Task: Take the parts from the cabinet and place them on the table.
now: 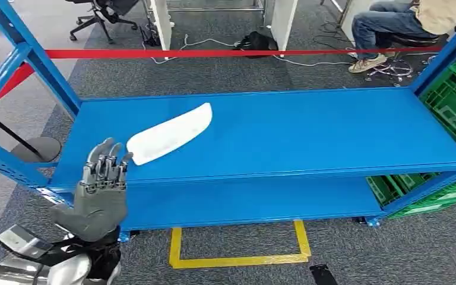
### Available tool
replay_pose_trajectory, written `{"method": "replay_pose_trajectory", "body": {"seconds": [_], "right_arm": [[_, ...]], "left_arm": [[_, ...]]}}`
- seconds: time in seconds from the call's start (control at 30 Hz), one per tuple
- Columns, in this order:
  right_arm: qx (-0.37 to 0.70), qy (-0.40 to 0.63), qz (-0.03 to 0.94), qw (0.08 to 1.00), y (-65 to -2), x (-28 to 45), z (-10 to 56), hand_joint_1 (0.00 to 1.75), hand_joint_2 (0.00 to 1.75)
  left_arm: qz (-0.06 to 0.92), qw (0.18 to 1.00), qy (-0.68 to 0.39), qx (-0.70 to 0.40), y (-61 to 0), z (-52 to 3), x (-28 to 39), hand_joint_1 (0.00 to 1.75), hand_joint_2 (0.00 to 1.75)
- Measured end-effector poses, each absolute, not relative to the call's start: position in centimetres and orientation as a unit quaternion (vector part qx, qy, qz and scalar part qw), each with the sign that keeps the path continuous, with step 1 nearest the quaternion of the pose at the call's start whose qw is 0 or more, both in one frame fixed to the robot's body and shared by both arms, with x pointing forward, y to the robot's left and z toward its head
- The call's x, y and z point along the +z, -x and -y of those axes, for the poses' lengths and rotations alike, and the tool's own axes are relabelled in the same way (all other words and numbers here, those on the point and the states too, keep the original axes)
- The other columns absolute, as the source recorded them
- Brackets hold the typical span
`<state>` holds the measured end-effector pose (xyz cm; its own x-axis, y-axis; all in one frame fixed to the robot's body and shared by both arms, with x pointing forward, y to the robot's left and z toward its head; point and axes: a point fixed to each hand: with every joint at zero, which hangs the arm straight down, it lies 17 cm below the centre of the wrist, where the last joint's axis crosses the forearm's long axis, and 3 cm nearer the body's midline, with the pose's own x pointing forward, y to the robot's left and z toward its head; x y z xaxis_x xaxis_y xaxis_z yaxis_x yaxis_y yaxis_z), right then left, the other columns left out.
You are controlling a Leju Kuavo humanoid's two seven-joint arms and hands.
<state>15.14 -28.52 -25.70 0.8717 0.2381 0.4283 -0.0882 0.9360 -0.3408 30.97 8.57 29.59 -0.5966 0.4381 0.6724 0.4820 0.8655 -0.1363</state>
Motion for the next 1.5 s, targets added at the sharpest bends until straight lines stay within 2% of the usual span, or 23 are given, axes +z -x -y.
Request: {"method": "replay_pose_trajectory", "body": {"seconds": [0.2, 0.37, 0.53, 0.57, 0.83, 1.1, 1.5], "right_arm": [[0.087, 0.154, 0.240, 0.954, -15.2, -25.7, 28.4, 0.00, 1.75], [0.096, 0.150, 0.245, 0.953, -15.7, -25.6, 28.2, 0.00, 1.75], [0.101, 0.148, 0.247, 0.952, -16.1, -25.5, 28.0, 0.00, 1.75], [0.105, 0.147, 0.248, 0.952, -16.3, -25.5, 27.9, 0.00, 1.75], [0.122, 0.143, 0.253, 0.949, -17.5, -25.2, 27.5, 0.00, 1.75], [0.140, 0.139, 0.259, 0.946, -18.6, -24.9, 27.0, 0.00, 1.75], [0.171, 0.131, 0.263, 0.940, -20.3, -24.5, 26.2, 0.00, 1.75]], "left_arm": [[0.889, 0.391, 0.231, -0.058, -31.6, -7.8, 28.6, 0.00, 0.00], [0.883, 0.422, 0.142, -0.147, -33.9, -6.4, 26.7, 0.00, 0.00], [0.881, 0.426, 0.079, -0.189, -36.4, -6.4, 26.0, 0.00, 0.00], [0.875, 0.433, 0.057, -0.207, -37.2, -6.5, 25.3, 0.00, 1.75], [0.817, 0.461, -0.085, -0.334, -42.4, -7.0, 20.1, 0.00, 1.75], [0.770, 0.475, -0.115, -0.410, -45.5, -6.3, 16.0, 0.00, 1.75], [0.642, 0.462, -0.218, -0.572, -51.8, -7.8, 8.9, 0.00, 1.75]]}}
